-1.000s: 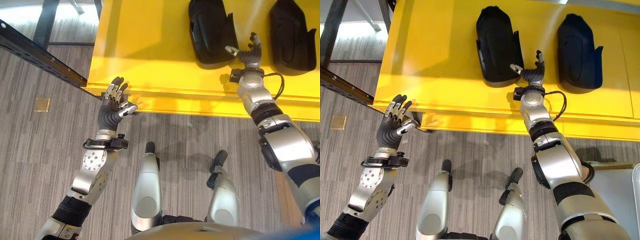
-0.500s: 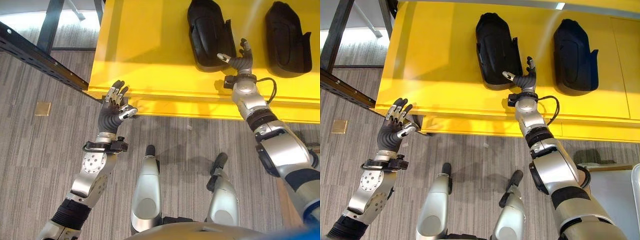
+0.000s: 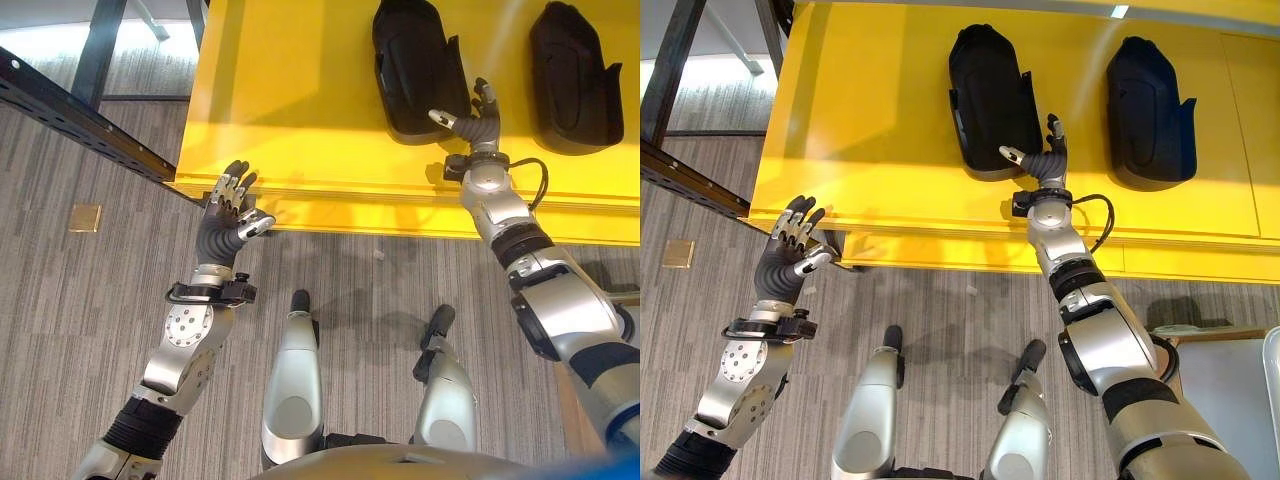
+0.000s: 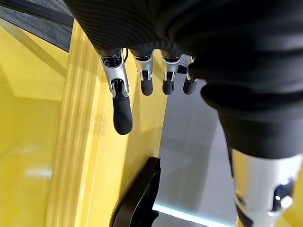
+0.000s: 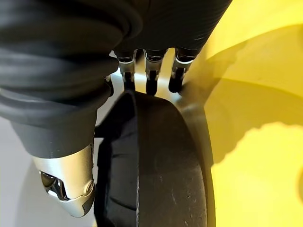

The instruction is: Move parts from the plastic box to the shelf.

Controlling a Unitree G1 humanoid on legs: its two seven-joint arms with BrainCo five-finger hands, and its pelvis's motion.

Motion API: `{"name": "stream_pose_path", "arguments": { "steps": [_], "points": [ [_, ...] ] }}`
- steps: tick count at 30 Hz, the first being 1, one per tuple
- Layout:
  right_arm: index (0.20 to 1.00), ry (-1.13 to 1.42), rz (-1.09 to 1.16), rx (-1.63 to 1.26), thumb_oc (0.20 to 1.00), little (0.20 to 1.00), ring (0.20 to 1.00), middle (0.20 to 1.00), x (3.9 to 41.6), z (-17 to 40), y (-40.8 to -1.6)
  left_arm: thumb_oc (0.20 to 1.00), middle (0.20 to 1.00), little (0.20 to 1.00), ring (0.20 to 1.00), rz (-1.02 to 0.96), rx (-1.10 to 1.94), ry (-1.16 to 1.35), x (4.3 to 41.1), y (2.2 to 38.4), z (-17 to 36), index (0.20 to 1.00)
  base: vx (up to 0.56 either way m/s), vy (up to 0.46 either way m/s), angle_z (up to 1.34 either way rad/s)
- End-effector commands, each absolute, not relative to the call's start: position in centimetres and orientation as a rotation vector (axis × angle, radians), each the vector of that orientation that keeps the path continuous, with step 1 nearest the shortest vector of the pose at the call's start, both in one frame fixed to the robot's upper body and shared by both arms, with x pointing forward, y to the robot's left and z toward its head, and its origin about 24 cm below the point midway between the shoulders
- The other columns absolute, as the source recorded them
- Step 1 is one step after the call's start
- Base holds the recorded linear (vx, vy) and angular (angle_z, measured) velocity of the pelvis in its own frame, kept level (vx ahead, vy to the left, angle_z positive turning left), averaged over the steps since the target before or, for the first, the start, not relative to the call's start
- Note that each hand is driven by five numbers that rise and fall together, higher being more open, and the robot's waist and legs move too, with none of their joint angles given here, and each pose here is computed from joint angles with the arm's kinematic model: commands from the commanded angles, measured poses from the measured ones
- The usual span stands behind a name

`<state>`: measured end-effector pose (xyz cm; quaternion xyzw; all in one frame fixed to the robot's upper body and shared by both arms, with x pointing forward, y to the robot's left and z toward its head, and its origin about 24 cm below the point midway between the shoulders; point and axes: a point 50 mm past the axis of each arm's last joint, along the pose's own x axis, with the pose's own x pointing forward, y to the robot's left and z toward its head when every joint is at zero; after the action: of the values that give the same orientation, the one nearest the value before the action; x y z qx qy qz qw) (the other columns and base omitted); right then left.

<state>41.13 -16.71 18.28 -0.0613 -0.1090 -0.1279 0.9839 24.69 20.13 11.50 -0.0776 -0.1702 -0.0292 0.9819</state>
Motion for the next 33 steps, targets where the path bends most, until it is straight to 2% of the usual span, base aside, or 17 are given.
{"name": "stream_pose_path", "arguments": {
  "steps": [1, 33],
  "points": [
    [1.000, -0.294, -0.167, -0.062, 1.000, 1.000, 1.000, 1.000, 41.1, 20.0, -14.3, 1.000, 1.000, 1.000, 1.000, -0.091, -0.188, -0.472, 24.3, 19.5, 13.8, 1.000, 0.00, 0.000, 0.00],
    [1.000, -0.234, -0.088, 0.094, 1.000, 1.000, 1.000, 1.000, 40.7, 18.3, -11.1, 1.000, 1.000, 1.000, 1.000, -0.073, -0.182, -0.474, 24.3, 19.8, 13.8, 1.000, 0.00, 0.000, 0.00]
  ]
}}
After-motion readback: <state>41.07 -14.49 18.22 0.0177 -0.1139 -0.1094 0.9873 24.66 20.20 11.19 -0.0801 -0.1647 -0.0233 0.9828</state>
